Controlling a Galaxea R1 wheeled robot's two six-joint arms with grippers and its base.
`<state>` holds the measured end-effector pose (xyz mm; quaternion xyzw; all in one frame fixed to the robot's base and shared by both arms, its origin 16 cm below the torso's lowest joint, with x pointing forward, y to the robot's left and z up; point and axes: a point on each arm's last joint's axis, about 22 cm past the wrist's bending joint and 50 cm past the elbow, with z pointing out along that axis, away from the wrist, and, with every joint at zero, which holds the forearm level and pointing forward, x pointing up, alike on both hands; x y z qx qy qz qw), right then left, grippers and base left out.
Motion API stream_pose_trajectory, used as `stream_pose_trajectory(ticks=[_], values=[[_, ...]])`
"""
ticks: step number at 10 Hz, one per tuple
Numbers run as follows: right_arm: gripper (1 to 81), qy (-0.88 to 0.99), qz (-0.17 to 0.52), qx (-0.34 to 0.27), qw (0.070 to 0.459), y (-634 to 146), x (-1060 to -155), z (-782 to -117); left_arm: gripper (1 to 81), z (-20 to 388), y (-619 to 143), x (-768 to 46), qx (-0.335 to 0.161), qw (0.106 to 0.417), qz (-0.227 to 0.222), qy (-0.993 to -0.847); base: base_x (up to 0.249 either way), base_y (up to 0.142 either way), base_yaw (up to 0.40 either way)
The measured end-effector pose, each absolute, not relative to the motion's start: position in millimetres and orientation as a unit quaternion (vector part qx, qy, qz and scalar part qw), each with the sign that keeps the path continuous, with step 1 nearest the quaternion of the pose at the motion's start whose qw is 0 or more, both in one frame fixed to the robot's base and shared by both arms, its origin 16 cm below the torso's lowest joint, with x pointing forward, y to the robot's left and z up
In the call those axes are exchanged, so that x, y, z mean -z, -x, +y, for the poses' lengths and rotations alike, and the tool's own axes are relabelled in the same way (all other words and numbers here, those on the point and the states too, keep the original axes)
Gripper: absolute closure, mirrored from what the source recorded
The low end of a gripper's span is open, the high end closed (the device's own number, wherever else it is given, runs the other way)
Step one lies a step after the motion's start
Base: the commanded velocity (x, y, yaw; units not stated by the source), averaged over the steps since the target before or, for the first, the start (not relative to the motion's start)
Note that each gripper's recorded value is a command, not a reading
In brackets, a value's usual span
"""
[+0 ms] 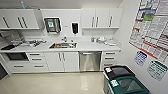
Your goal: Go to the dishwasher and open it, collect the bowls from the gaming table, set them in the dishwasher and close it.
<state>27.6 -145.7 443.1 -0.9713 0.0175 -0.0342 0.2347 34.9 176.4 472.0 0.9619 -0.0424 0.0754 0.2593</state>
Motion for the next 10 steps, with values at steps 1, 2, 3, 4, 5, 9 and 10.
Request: stream_pose_trajectory(ticks=[1, 2, 3, 4, 5, 9, 10], values=[[1.0, 0.971, 0.017, 0.034, 0.234, -27.9, -442.9, -145.9, 1.0, 171.6, -34.2, -472.6, -0.075, 0.263, -0.042, -0.961, 0.100, 0.068, 0.000], [1.0, 0.971, 0.017, 0.035, 0.234, -29.4, -442.9, -145.9, 1.0, 170.3, -36.7, -473.1, -0.077, 0.264, -0.042, -0.961, 0.100, 0.068, 0.000], [1.0, 0.971, 0.016, 0.036, 0.234, -29.5, -442.9, -146.2, 1.0, 170.5, -36.1, -473.2, -0.078, 0.263, -0.042, -0.961, 0.100, 0.068, 0.000], [1.0, 0.972, 0.016, 0.034, 0.233, -26.7, -442.7, -147.2, 1.0, 170.4, -31.1, -472.9, -0.073, 0.264, -0.042, -0.961, 0.100, 0.068, 0.000], [1.0, 0.972, 0.015, 0.034, 0.233, -27.0, -442.6, -147.9, 1.0, 170.5, -31.2, -473.0, -0.074, 0.264, -0.041, -0.961, 0.100, 0.068, 0.000], [1.0, 0.968, 0.012, 0.037, 0.246, -33.8, -446.1, -127.0, 1.0, 185.3, -35.9, -471.5, -0.078, 0.254, -0.042, -0.963, 0.108, 0.032, 0.000], [1.0, 0.969, 0.011, 0.040, 0.245, -36.6, -446.2, -129.5, 1.0, 183.8, -35.2, -471.4, -0.077, 0.254, -0.042, -0.963, 0.109, 0.000, 0.000]])
